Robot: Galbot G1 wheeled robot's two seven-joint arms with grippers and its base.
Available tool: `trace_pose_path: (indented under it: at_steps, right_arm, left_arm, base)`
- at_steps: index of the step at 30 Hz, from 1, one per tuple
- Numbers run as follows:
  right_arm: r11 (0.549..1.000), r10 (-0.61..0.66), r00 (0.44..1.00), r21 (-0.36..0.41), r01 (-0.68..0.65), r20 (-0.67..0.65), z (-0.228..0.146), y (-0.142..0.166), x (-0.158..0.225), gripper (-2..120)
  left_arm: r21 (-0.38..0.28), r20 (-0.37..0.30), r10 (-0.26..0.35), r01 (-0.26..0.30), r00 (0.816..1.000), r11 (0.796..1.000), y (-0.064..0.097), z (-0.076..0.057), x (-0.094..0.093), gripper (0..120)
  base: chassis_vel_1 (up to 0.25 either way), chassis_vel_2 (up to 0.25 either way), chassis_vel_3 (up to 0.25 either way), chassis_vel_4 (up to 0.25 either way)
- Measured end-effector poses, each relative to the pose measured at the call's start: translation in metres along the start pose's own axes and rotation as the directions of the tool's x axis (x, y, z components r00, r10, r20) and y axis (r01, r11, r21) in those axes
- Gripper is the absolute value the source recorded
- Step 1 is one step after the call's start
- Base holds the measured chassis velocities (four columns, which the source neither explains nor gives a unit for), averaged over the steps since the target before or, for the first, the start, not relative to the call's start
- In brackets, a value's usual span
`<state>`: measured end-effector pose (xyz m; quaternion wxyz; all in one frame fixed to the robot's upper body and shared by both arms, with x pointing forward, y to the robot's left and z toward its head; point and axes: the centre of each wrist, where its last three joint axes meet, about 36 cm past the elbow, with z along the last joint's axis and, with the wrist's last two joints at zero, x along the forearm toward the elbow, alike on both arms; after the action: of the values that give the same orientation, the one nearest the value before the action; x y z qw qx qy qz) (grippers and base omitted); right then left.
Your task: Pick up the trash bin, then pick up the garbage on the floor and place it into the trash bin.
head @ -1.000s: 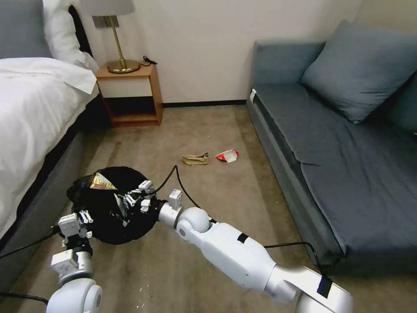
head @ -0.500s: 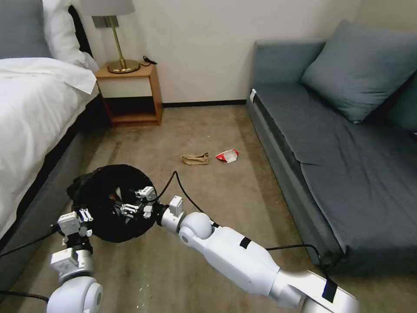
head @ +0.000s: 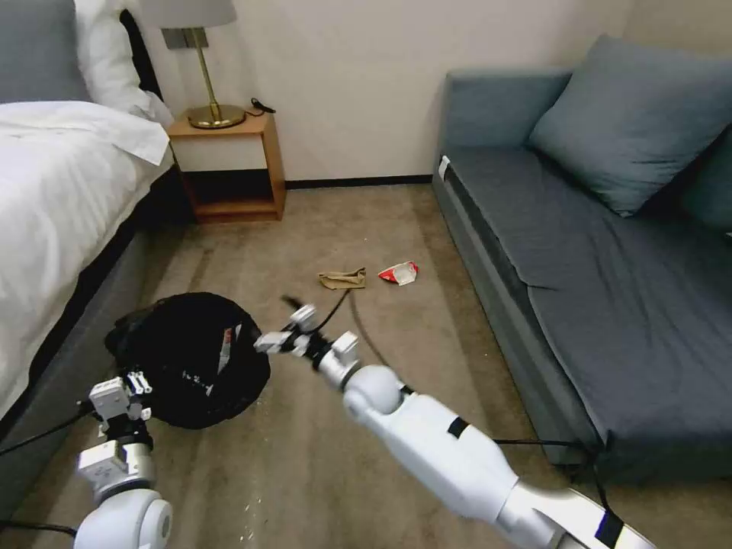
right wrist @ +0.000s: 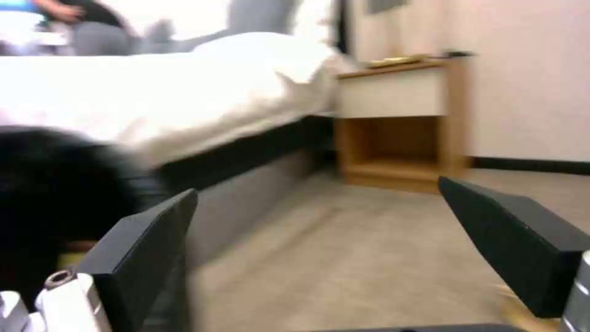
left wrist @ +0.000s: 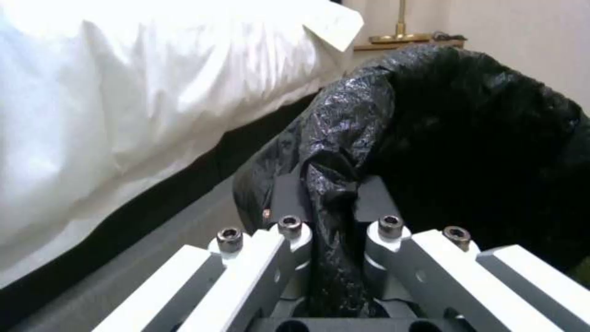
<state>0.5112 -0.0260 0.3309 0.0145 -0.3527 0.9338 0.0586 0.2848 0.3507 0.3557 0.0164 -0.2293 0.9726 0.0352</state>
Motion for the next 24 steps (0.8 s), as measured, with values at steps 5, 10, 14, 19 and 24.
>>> trace_pose_path:
  at_steps: [5,10,14,19,24]
  right_arm:
    - [0.989,0.140,0.987,0.049,-0.136,-0.084,0.013,-0.035,0.023,100]
    - [0.974,0.224,0.960,0.065,-0.215,-0.169,0.034,-0.061,0.051,100]
    - [0.968,0.251,0.946,0.064,-0.242,-0.206,0.045,-0.069,0.065,100]
    - [0.965,0.262,0.939,0.056,-0.256,-0.221,0.052,-0.073,0.074,100]
    - [0.962,0.272,0.937,0.036,-0.271,-0.217,0.054,-0.075,0.075,100]
  left_arm:
    - [0.000,0.002,-0.006,0.006,1.000,1.000,0.003,0.002,-0.001,7]
    - [0.000,0.000,-0.008,0.008,1.000,1.000,0.005,0.005,0.002,7]
    - [-0.003,-0.005,-0.011,0.011,1.000,1.000,0.007,0.010,0.006,7]
    - [-0.003,-0.009,-0.013,0.013,1.000,1.000,0.009,0.014,0.009,7]
    - [0.003,-0.010,-0.016,0.016,1.000,1.000,0.010,0.015,0.010,7]
  base:
    - [0.000,0.000,0.000,0.000]
    - [0.000,0.000,0.000,0.000]
    - [0.000,0.000,0.000,0.000]
    - [0.000,0.000,0.000,0.000]
    - [0.000,0.000,0.000,0.000]
